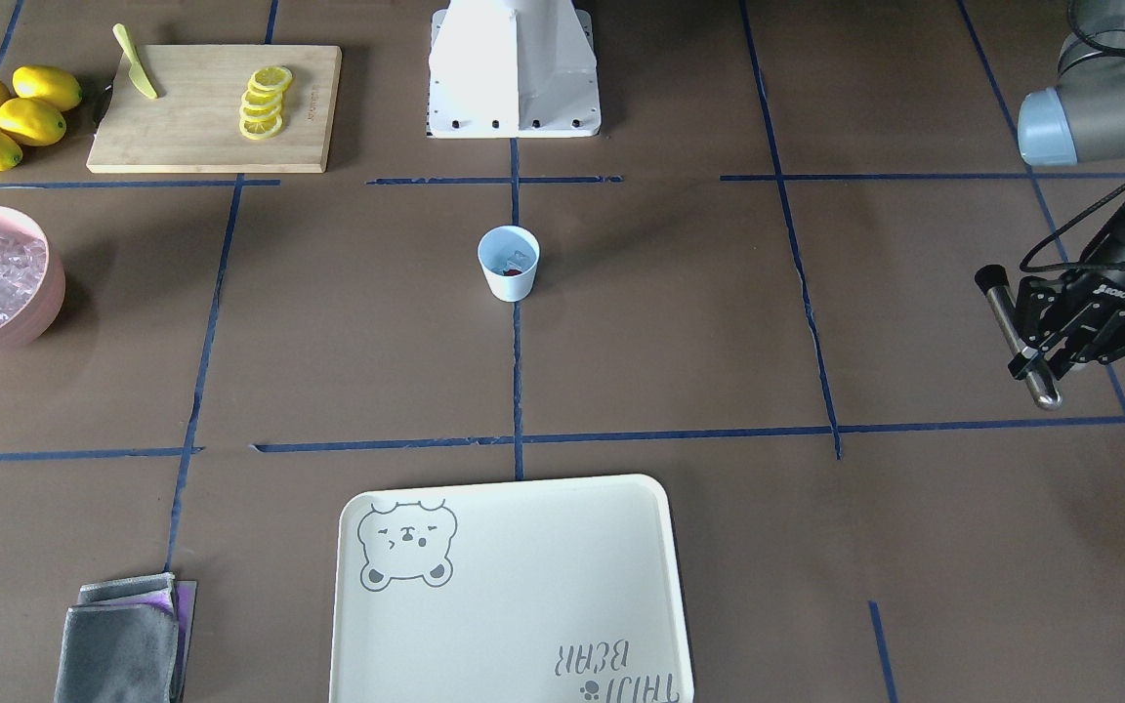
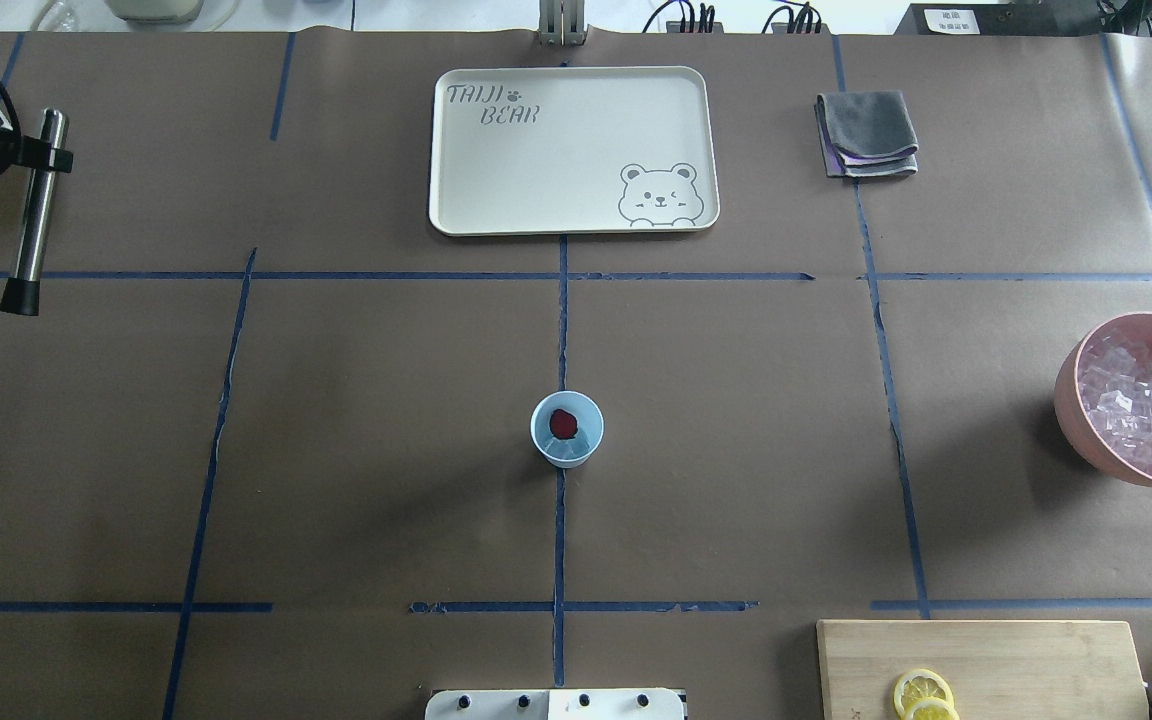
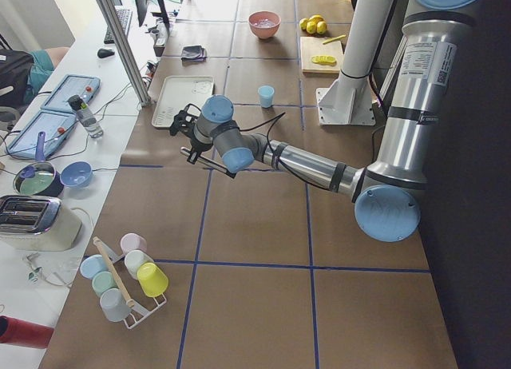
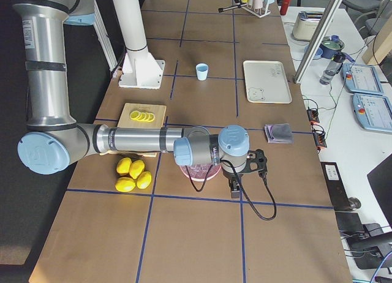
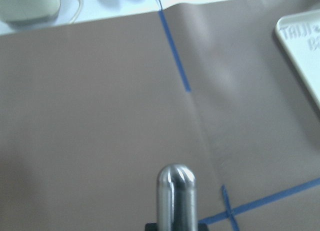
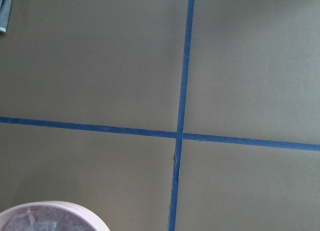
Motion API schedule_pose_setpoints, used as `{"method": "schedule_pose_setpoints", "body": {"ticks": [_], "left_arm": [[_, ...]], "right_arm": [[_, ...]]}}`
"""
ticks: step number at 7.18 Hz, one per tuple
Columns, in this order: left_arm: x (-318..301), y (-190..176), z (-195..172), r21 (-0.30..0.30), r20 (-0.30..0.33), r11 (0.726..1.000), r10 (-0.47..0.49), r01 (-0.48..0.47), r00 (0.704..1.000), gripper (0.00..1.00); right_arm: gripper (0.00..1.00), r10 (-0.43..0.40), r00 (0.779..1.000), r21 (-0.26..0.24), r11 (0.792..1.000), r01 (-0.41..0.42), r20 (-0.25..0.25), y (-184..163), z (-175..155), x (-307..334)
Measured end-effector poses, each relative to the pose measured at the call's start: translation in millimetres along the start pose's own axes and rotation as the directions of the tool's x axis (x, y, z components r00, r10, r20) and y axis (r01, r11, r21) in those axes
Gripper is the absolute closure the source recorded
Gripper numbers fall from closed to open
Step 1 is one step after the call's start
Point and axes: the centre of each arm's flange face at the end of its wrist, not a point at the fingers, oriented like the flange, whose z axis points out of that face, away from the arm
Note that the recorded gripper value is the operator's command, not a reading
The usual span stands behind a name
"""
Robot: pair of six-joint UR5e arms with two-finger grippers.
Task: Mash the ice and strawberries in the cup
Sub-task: 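Lift the muddler upright and carry it toward the blue cup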
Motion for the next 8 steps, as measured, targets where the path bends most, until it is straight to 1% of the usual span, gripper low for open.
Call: {"method": "schedule_pose_setpoints", "body": {"ticks": [1,2,3,4,5,6,7,8], "left_arm": [[29.2,-12.3,-9.6,0.096,-0.031,0.995,0.037,-0.034,0.999,1.00],[51.5,-17.8,-17.4,0.197,-0.063,0.978,0.090,-0.076,0.994,1.00],[72.2,-18.5,-23.7,0.299,-0.090,0.948,0.139,-0.106,0.986,1.00],[94.1,-14.5,-26.2,0.394,-0.121,0.913,0.163,-0.103,0.979,1.00],[123.0,-2.3,-20.8,0.493,-0.163,0.867,0.172,-0.070,0.972,1.00],[154.9,17.7,-9.6,0.573,-0.204,0.819,0.177,-0.029,0.963,1.00],[189.9,41.6,2.3,0.631,-0.248,0.776,0.176,0.021,0.953,1.00],[222.0,61.8,10.6,0.665,-0.283,0.744,0.178,0.060,0.942,1.00]], "right_arm": [[0.01,0.009,1.000,0.002,1.000,-0.009,-0.001,-0.2,-0.9,-0.9],[0.01,0.013,1.000,0.003,1.000,-0.013,-0.004,-0.2,-1.0,-0.7],[0.01,0.017,1.000,-0.001,1.000,-0.017,-0.012,1.6,0.6,1.8],[0.01,0.023,1.000,-0.007,1.000,-0.023,-0.020,5.5,3.3,5.7],[0.01,0.028,0.999,-0.014,0.999,-0.028,-0.022,9.9,6.4,9.3],[0.01,0.032,0.999,-0.021,0.999,-0.033,-0.019,13.9,9.1,12.0],[0.01,0.038,0.999,-0.028,0.999,-0.038,-0.015,18.7,11.7,14.5],[0.01,0.043,0.999,-0.033,0.999,-0.044,-0.014,23.7,13.7,16.6]]}}
